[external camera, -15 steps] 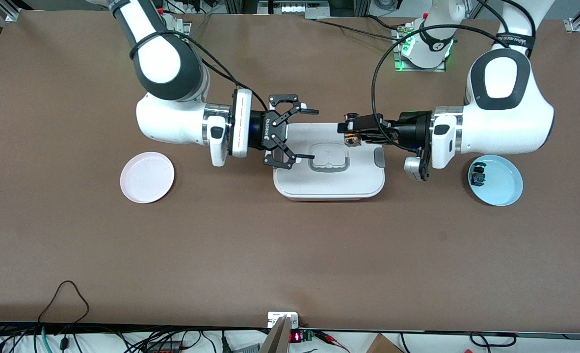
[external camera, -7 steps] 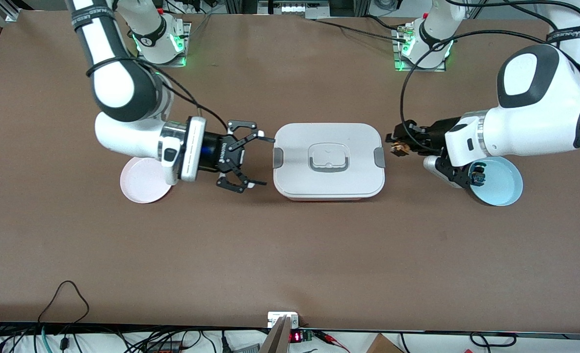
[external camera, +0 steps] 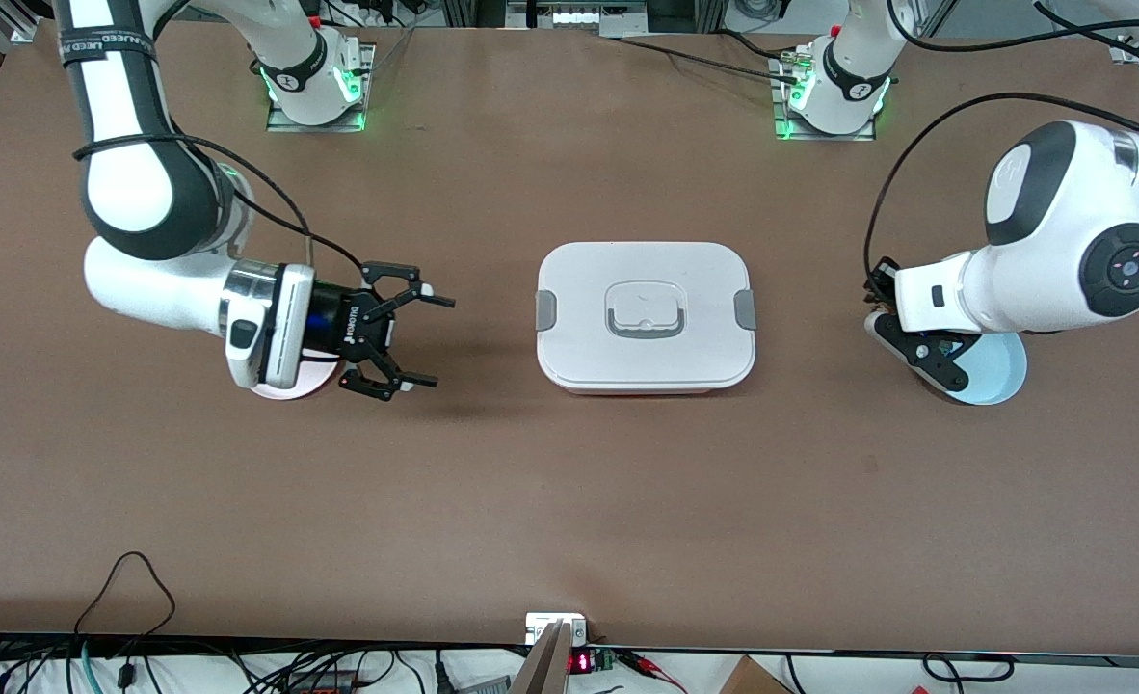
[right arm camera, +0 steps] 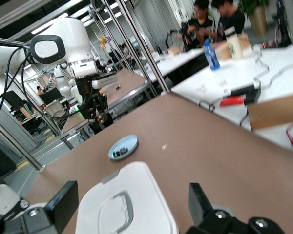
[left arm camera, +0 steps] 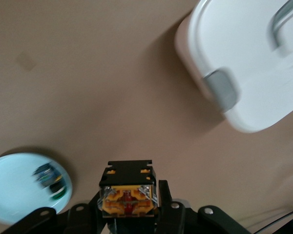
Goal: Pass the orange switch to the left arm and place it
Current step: 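Carry the switch to the blue dish while the right gripper withdraws, then lower the switch into the blue dish and open the left gripper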
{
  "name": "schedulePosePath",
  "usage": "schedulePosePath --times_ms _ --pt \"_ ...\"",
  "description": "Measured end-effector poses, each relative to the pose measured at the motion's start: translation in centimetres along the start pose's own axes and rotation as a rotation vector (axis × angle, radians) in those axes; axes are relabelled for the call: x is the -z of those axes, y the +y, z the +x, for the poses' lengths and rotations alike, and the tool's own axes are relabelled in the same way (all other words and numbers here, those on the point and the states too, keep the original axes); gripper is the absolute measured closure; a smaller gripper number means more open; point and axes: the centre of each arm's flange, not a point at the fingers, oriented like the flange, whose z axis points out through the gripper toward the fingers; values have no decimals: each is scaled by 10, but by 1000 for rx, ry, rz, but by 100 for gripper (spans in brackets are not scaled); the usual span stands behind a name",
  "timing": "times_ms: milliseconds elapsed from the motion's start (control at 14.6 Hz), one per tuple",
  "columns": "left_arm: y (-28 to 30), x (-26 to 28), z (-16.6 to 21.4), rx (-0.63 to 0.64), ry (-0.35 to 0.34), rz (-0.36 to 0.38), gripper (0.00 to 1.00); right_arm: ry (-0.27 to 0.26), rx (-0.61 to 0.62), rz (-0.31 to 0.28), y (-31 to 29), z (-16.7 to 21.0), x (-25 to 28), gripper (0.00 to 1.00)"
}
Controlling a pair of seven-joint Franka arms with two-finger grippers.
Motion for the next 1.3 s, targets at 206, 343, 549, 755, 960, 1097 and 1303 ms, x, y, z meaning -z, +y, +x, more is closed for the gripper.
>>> schedulePosePath --times_ms 206,343,549,755,960,1097,1303 --pt "-23 -25 -2 -53 -134 119 58 -80 -171 -38 6 -2 19 0" --pt "-41 -43 -3 -115 -199 154 58 -136 -306 -68 9 -8 22 0" --pt "-85 -66 -16 -237 -254 188 58 -229 -524 -134 10 -15 25 0" --pt "-140 -106 -51 -351 -295 166 58 -303 -659 -202 11 -21 27 0" --pt "-185 -176 -79 -428 -370 101 58 -422 -779 -322 13 -31 31 0" --pt "-203 -216 -76 -486 -337 92 58 -541 -831 -416 12 -41 35 0" --pt "-221 -242 -75 -586 -295 112 58 -728 -872 -584 11 -55 48 0"
